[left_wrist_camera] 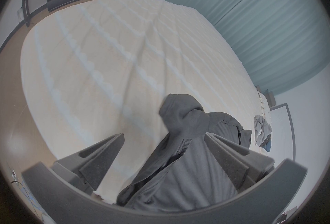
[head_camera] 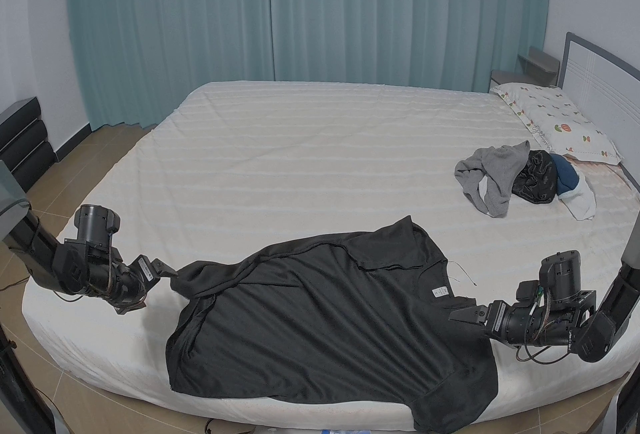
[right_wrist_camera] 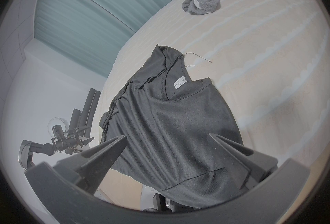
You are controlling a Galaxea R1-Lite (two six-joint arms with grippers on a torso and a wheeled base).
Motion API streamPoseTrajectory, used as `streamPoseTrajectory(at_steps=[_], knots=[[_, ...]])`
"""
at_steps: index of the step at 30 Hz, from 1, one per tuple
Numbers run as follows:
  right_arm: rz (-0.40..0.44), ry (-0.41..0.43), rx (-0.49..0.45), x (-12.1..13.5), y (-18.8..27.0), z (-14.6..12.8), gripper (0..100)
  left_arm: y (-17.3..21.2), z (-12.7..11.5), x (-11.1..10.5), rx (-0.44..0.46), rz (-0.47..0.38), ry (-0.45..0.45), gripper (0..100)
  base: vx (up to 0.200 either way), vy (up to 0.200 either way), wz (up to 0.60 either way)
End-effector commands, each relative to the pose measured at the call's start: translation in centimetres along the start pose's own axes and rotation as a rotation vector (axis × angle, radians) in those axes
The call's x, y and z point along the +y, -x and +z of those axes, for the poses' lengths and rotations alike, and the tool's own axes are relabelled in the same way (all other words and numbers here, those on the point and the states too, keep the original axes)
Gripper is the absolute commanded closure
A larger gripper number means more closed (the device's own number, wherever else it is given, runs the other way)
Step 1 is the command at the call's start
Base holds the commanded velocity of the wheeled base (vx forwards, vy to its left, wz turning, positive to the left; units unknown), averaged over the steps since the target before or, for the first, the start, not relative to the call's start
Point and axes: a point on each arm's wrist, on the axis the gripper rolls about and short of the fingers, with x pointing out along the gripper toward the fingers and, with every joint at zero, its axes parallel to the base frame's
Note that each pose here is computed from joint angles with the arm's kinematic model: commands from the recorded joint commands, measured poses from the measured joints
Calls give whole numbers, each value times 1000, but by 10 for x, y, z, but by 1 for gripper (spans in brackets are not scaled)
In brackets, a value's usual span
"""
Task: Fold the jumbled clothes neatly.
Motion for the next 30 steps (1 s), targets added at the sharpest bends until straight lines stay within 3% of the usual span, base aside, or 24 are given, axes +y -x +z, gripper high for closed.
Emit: streamPoseTrajectory(at_steps=[1, 10, 11, 16, 21, 30], knots=[[1, -1, 3, 0, 0, 0, 0, -26, -2, -15, 32, -4, -20, 0, 0, 0, 0], [-3, -4, 5, -1, -1, 0, 0, -65, 1, -22, 36, 43, -34, 0, 0, 0, 0], [-4, -5, 7, -1, -2, 0, 0, -69, 3, -23, 31, 49, -34, 100, 0, 0, 0], [-7, -6, 11, -2, -2, -1, 0, -78, 9, -26, 9, 60, -34, 100, 0, 0, 0], [-9, -8, 13, -3, -4, -1, 0, -85, 29, -35, -88, 73, -30, 100, 0, 0, 0], [-13, -7, 18, -4, -5, -1, 0, -66, 62, -68, -205, -21, -38, 100, 0, 0, 0]])
